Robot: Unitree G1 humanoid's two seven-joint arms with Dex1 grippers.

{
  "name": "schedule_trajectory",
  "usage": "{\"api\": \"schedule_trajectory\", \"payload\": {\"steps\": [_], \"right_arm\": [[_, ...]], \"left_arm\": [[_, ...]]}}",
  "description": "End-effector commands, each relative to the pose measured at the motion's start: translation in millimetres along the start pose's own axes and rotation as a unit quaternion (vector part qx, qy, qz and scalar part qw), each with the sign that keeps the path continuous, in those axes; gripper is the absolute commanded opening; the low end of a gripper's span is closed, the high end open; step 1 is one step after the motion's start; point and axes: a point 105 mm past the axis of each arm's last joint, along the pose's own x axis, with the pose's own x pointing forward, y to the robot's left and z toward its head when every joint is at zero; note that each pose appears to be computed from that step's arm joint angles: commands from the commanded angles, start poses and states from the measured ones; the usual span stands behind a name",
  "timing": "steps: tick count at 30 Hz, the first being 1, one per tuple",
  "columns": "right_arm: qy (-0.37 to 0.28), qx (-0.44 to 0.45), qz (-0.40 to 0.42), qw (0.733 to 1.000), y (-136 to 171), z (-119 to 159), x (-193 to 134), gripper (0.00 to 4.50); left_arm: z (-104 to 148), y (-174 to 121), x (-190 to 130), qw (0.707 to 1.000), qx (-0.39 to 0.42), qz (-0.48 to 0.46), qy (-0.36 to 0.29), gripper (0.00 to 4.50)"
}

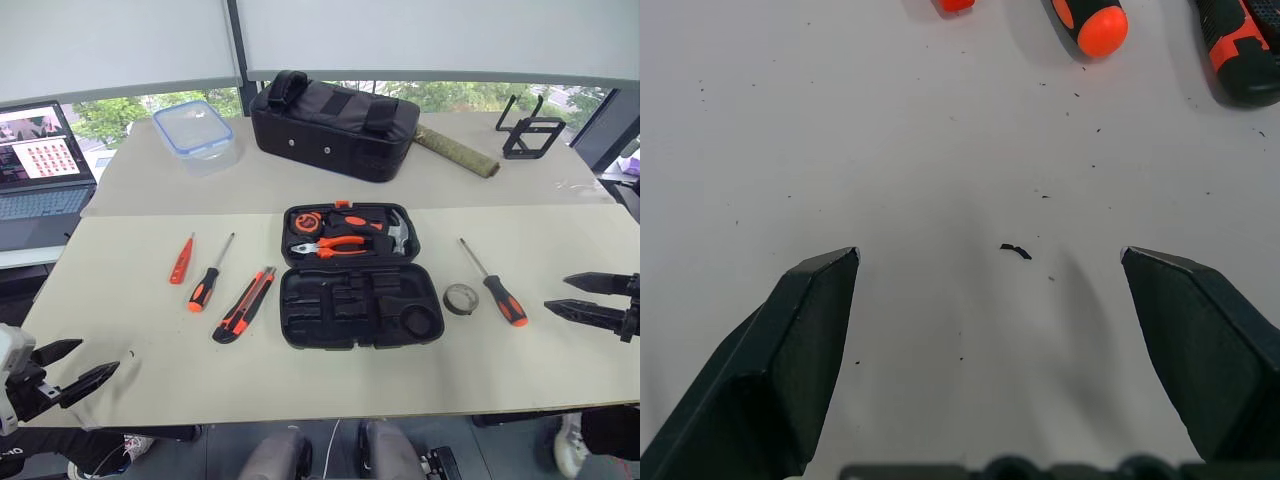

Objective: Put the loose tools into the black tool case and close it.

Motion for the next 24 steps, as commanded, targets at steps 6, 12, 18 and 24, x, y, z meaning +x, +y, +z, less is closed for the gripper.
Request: {"api": "schedule_trajectory", "payload": {"steps": [6,12,18,24], "right_arm": [[-0.09,-0.071,0.006,0.993,22.7,70.1,9.7,4.36],[-0.109,-0.137,0.127,0.976,93.0,106.4,44.7,4.36],[-0.145,-0.19,0.201,0.95,140.8,128.9,71.3,4.36],[-0.161,-0.206,0.233,0.937,155.9,133.3,82.8,4.36]], "left_arm": [[81.7,-32.0,46.4,0.999,0.016,-0.037,-0.017,4.5],[105.8,-38.5,86.0,0.998,-0.026,0.004,0.062,4.5],[108.6,-53.6,118.3,0.995,-0.004,0.004,0.097,4.5],[92.9,-46.3,133.7,0.99,0.045,0.049,0.126,4.5]]}}
